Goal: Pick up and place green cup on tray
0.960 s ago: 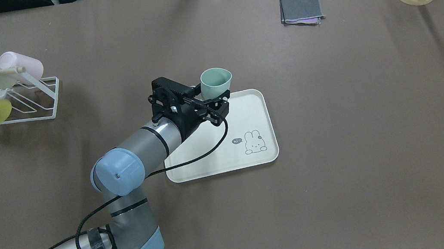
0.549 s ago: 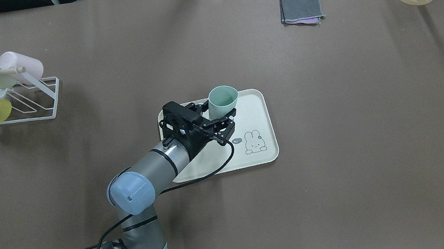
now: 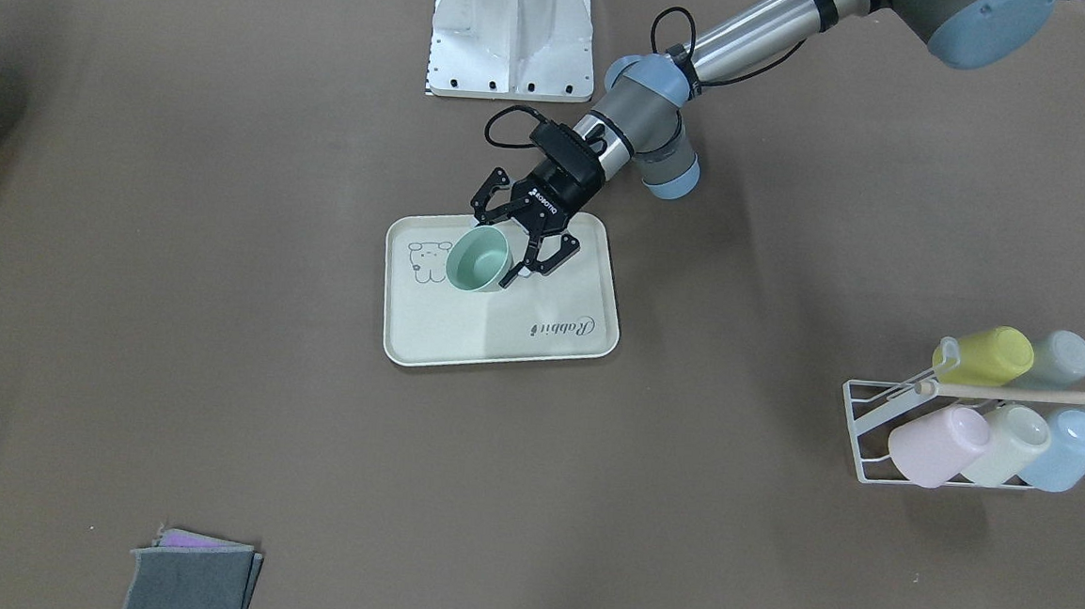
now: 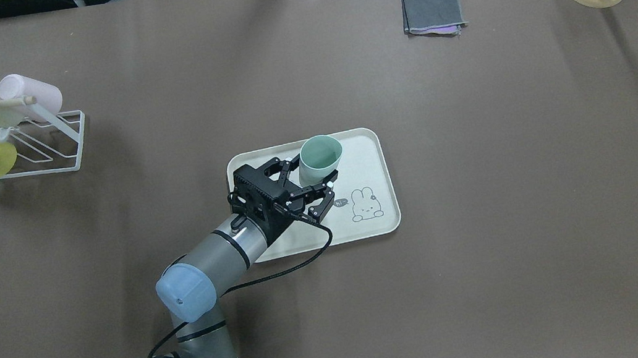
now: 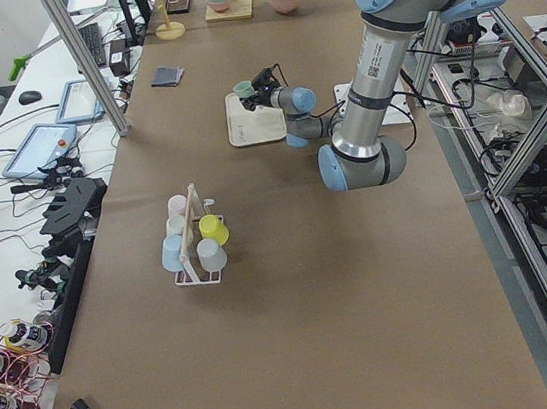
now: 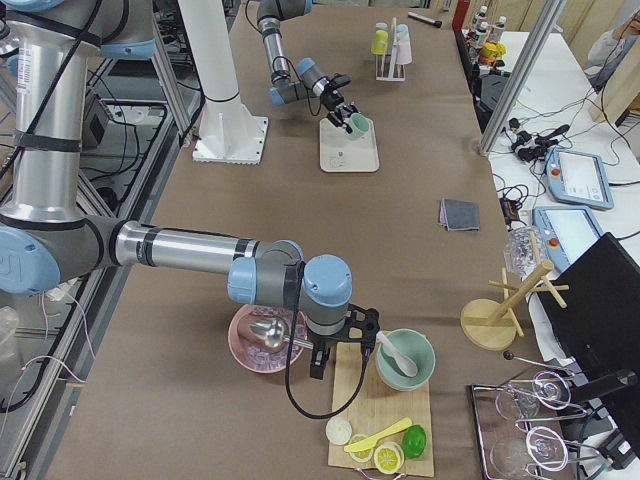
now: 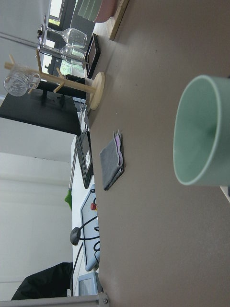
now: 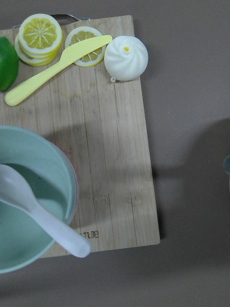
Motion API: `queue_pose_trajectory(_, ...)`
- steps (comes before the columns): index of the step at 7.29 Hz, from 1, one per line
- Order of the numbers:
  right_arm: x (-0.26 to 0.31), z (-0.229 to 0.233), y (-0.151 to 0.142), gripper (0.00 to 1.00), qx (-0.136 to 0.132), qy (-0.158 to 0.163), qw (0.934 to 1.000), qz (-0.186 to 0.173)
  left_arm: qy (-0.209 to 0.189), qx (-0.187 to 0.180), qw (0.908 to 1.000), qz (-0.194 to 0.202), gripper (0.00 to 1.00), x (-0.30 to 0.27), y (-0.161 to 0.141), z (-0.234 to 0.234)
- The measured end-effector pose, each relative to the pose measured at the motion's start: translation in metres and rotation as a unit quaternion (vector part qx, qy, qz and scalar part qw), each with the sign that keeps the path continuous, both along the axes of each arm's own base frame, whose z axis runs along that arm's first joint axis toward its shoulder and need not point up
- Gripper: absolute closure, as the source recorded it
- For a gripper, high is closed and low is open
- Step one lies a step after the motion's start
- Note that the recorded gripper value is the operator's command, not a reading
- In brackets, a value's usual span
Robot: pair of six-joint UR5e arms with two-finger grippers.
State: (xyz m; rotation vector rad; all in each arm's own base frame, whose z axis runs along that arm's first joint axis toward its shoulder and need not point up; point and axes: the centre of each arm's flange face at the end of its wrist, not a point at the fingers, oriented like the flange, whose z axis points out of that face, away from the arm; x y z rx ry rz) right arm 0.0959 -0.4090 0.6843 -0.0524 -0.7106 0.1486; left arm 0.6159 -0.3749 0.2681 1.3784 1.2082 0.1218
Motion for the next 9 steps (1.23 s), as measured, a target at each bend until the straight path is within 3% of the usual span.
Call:
queue_pose_trajectory(3,0.000,0.000,0.000,0.00,-0.001,0.000,1.0000,0.000,-0.032,0.031,0.9989,-0.012,1.00,0.006,-0.002,0.008)
queue_pose_trajectory(7,0.000,0.001,0.000,0.00,-0.001,0.000,1.0000,0.000,-0.065,0.036,0.9971,-0.015,1.00,0.016,-0.008,0.010)
queue_pose_trajectory(9,0.000,0.001,0.000,0.00,-0.001,0.000,1.0000,0.000,-0.071,0.038,0.9966,-0.017,0.93,0.017,-0.010,0.008)
